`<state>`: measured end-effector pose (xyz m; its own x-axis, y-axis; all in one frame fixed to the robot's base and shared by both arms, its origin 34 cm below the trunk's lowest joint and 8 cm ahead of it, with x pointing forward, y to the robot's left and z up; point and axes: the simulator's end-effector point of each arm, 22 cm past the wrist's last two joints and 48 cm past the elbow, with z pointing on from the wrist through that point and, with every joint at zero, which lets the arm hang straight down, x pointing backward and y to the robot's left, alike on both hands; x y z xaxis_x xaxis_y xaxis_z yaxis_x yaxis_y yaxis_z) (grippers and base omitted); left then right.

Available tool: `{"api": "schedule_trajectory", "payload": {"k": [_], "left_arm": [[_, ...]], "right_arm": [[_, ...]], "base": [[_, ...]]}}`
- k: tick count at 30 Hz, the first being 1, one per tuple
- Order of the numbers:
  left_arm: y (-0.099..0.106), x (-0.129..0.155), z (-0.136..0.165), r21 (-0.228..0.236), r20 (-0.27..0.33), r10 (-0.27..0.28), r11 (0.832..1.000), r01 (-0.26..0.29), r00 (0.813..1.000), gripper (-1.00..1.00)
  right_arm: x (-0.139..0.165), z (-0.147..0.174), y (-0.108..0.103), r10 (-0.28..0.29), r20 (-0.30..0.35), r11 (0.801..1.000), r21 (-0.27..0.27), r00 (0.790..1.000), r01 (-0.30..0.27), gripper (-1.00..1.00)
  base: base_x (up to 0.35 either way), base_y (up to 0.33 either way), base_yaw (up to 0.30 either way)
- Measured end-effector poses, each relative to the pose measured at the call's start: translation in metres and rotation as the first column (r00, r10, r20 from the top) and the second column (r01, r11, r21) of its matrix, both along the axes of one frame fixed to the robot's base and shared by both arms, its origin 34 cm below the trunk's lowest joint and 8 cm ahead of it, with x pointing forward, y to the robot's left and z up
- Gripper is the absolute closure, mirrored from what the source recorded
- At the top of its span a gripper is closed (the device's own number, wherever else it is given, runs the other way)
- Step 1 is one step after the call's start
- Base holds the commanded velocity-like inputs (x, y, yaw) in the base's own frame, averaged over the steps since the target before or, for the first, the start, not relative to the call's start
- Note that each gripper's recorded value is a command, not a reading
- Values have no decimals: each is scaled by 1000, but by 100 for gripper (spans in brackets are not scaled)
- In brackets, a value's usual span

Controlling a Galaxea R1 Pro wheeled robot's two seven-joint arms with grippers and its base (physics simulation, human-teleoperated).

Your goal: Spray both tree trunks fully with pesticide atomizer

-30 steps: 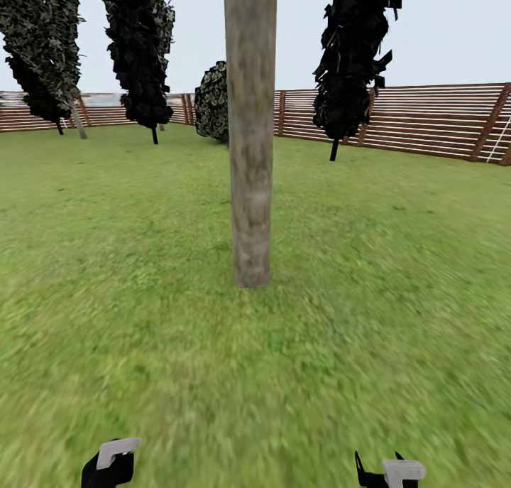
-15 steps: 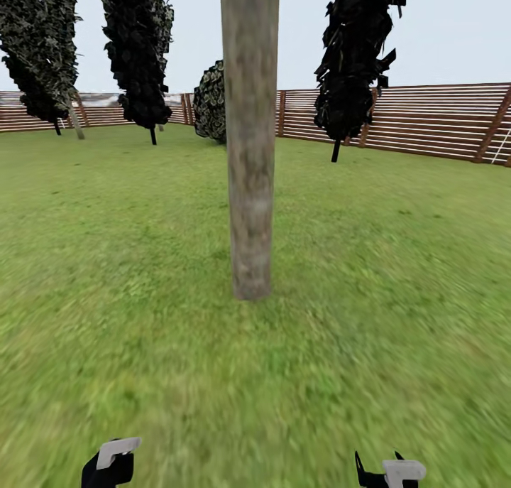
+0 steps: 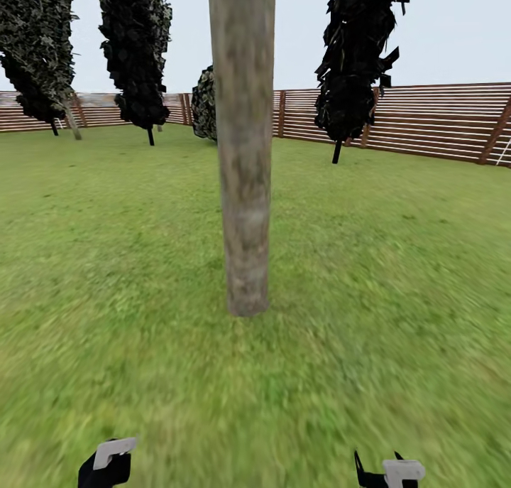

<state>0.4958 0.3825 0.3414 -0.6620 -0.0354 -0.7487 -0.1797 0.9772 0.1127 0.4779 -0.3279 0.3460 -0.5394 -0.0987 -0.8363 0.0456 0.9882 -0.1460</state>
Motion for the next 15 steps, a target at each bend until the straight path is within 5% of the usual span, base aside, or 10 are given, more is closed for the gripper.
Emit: {"api": "schedule_trajectory", "payload": {"k": [15], "left_arm": [[5, 0, 1, 7, -2, -21, 1000, 21, 1000, 100]], "right_arm": [[1, 0, 2, 8, 0, 1000, 0, 1000, -8, -100]], "base": [[321, -120, 0]]}}
